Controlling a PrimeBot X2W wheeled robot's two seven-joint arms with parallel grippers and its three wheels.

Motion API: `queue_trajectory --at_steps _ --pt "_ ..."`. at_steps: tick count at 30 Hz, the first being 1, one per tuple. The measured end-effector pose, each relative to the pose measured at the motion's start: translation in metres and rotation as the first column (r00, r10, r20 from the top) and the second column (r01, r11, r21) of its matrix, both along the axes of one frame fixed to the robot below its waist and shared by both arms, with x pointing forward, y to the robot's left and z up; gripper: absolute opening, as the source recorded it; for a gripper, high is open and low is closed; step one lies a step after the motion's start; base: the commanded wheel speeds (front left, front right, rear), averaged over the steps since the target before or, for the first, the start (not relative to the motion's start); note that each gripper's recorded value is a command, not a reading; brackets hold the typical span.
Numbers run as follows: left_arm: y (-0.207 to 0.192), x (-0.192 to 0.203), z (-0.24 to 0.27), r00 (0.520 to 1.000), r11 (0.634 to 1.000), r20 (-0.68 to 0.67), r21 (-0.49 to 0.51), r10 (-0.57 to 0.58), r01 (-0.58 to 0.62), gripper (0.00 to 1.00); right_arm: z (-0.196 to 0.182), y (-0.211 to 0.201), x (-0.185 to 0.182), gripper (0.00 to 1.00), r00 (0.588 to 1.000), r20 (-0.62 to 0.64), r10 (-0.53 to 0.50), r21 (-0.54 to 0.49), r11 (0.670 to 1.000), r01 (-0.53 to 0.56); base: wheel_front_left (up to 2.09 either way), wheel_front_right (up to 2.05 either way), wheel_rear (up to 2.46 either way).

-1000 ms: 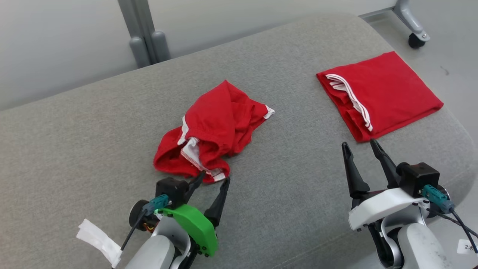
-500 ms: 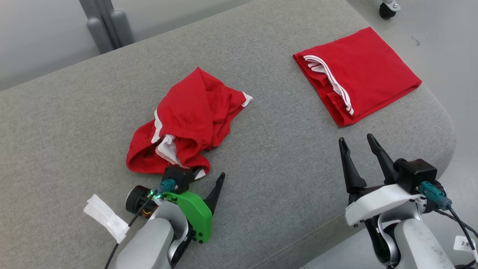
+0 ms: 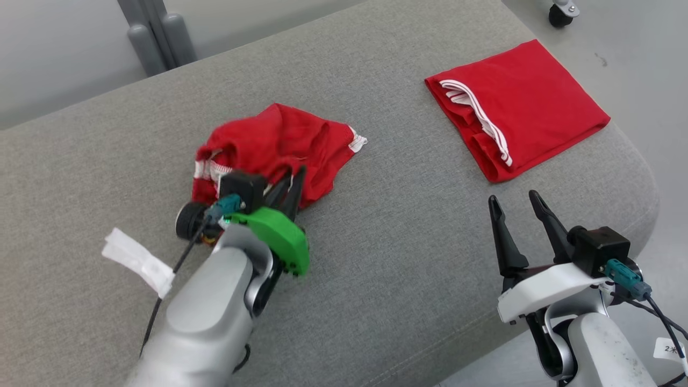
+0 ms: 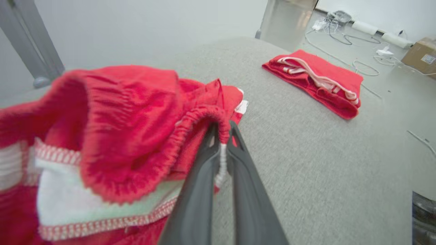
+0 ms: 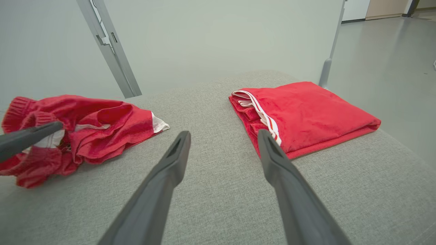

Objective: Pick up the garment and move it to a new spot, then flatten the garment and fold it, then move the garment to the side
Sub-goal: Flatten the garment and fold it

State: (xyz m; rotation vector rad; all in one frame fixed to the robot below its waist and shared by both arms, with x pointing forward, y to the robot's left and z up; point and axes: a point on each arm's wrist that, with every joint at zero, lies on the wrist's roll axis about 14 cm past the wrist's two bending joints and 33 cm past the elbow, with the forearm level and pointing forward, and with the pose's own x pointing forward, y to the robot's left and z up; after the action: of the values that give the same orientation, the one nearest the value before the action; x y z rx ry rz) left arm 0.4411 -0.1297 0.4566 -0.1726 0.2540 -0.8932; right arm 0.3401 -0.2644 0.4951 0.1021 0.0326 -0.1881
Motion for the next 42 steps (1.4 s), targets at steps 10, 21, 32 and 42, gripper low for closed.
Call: queue_trajectory --at_steps 10,21,32,42 --pt "-0.036 0.024 0.178 0.971 0.924 0.237 -0.362 -0.036 0.122 0.0 0.002 0.012 0.006 1.0 0.999 0.012 0.034 0.008 0.999 -0.034 0.0 0.0 0.0" --pt "-0.023 0.016 0.19 0.988 0.854 0.139 -0.503 -0.073 0.134 0.0 -0.002 0.014 0.009 1.0 0.999 0.013 0.036 0.022 0.999 -0.036 0.0 0.0 0.0" --pt "0.122 -0.013 -0.01 0.94 0.961 -0.283 -0.145 0.189 -0.237 0.0 -0.004 0.048 0.036 1.0 0.989 0.012 0.15 0.029 0.988 -0.15 0.0 0.0 0.0" --pt "0.186 -0.033 -0.037 0.868 0.895 -0.27 -0.045 0.416 -0.443 1.0 0.001 0.085 0.053 1.0 0.963 0.023 0.267 0.034 0.963 -0.267 0.0 0.0 0.0"
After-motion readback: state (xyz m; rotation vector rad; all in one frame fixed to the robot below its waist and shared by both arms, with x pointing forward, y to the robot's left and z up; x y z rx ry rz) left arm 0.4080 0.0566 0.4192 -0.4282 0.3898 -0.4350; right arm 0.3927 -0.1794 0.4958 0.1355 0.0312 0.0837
